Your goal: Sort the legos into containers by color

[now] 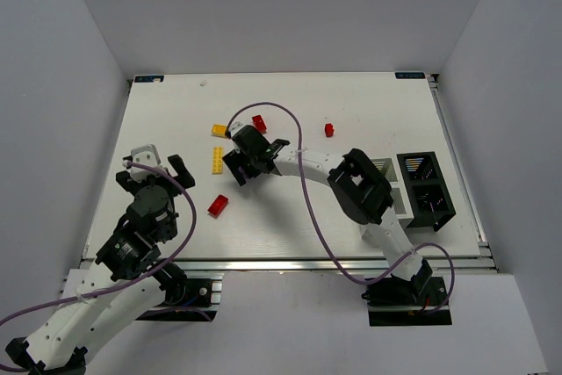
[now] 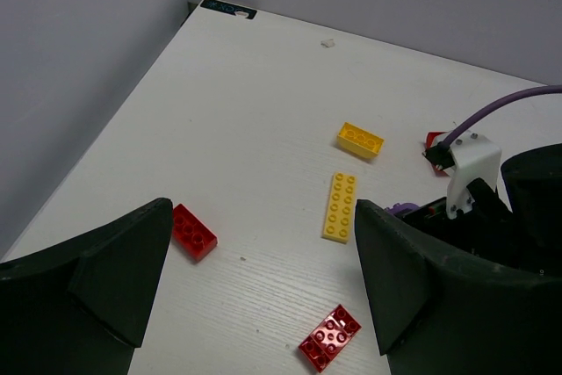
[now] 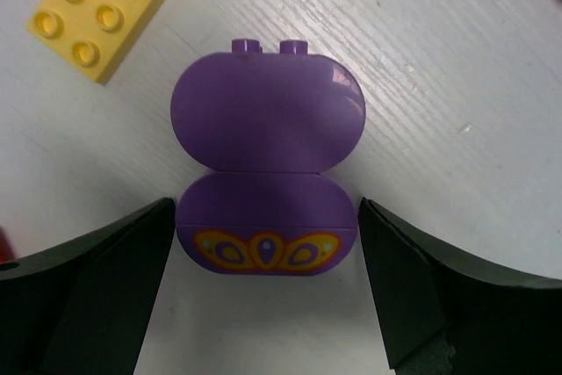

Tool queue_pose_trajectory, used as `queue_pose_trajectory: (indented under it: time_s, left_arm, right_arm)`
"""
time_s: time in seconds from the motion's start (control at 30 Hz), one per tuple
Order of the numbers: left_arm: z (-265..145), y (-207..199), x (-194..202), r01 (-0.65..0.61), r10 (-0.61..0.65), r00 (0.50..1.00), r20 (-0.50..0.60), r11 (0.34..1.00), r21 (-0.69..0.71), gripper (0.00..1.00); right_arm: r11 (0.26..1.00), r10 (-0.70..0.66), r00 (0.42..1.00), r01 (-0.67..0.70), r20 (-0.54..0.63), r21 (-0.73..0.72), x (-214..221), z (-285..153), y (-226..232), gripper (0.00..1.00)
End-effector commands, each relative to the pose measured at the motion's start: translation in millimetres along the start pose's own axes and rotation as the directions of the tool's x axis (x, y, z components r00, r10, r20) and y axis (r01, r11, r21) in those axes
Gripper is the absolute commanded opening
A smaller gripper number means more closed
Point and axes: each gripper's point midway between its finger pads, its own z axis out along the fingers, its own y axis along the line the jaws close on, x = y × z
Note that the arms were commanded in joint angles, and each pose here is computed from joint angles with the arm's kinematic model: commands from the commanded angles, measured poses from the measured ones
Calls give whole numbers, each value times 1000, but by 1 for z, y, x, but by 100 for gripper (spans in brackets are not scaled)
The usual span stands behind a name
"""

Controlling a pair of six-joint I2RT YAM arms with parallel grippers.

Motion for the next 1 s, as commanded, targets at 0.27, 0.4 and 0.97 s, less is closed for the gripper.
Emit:
queue_pose_trajectory:
  time_s: [0.27,0.4,0.97]
  left_arm:
    - [1,-5,0,-1,1,1000,0,1000,22,93]
    - [1,-5,0,-1,1,1000,0,1000,25,94]
    - [1,-80,19,13,30,991,-127,947,322,93]
  right_arm:
    - [1000,18,997,-18,74,-1,-19,9,2,84]
    - [1000,14,998,-13,61,-21,-16,8,6,67]
    - [768,-170,950,294,260,-570,-30,-134,8,0]
